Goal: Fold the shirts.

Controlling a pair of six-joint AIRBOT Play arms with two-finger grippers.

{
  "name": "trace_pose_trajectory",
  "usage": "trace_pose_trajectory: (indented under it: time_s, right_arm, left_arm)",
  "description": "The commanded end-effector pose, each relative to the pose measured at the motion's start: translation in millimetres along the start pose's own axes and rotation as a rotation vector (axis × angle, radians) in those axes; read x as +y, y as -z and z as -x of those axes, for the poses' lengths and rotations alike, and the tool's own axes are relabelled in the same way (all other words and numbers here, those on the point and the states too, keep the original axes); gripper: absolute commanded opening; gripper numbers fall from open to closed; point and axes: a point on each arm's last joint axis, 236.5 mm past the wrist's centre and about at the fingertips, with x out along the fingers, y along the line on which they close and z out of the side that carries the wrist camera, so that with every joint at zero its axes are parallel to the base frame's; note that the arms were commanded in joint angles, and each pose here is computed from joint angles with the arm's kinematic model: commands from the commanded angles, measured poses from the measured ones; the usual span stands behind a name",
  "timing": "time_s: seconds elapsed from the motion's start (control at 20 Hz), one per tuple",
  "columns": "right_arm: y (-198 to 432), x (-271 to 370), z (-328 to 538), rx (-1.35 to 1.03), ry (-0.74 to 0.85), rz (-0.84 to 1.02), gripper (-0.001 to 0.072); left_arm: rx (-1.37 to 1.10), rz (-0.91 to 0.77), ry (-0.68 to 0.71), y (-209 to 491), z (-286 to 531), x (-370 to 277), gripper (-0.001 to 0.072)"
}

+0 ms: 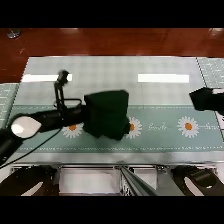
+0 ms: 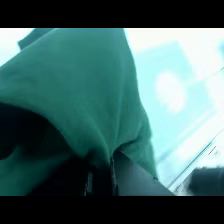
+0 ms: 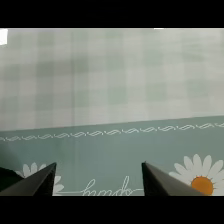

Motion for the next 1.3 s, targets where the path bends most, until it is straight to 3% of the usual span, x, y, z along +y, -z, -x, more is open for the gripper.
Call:
trace_pose_trajectory:
  time_s: [0.0, 0.05, 0.1, 0.2, 0.35, 0.5, 0.6, 0.7, 0.75, 0.9, 1.25]
  right_arm:
    - [40.6, 19.7, -51.3, 0.102, -0.083, -0.039, 0.062]
    - [56.7, 27.1, -70.5, 0.156, -0.108, -0.065, 0.062]
    - [67.7, 32.1, -85.5, 0.201, -0.119, -0.084, 0.062]
    - [72.7, 30.9, -105.7, 0.261, -0.101, -0.073, 0.062]
    - [34.8, -22.0, -102.6, 0.244, 0.018, -0.127, 0.062]
    - [35.2, -110.3, -80.9, 0.264, 0.2, -0.286, 0.062]
    - [70.6, -135.3, -81.1, 0.345, 0.245, -0.377, 0.062]
    - [107.7, -115.0, -101.8, 0.413, 0.159, -0.425, 0.062]
    - [122.3, -96.3, -112.0, 0.444, 0.087, -0.421, 0.0619]
    - [153.2, -53.3, -128.9, 0.505, -0.027, -0.366, 0.062]
    - [166.1, -1.4, -132.5, 0.531, -0.097, -0.258, 0.062]
  left_arm:
    - [0.225, 0.12, -0.089, 85.2, -22.2, 48.5, 0.0035]
    - [0.239, 0.108, -0.098, 87.1, -24.0, 53.9, 0.0037]
    - [0.233, 0.111, -0.106, 79.7, -22.8, 59.1, 0.0095]
    - [0.202, 0.111, -0.121, 46.0, -6.4, 68.2, 0.0711]
    - [0.153, 0.089, -0.28, -22.2, 64.7, 111.4, 0.0699]
    - [-0.018, 0.231, -0.398, -68.6, 140.1, 155.0, 0.0699]
    - [-0.022, 0.35, -0.206, -52.9, 128.9, 131.9, 0.0698]
    - [0.037, 0.359, 0.082, -28.4, 92.4, 82.4, 0.0698]
    - [0.087, 0.36, 0.15, -7.3, 74.0, 70.2, 0.0699]
    - [0.217, 0.378, 0.137, 48.9, 28.7, 66.8, 0.0698]
    - [0.281, 0.344, 0.179, 66.2, -32.7, 38.0, 0.0695]
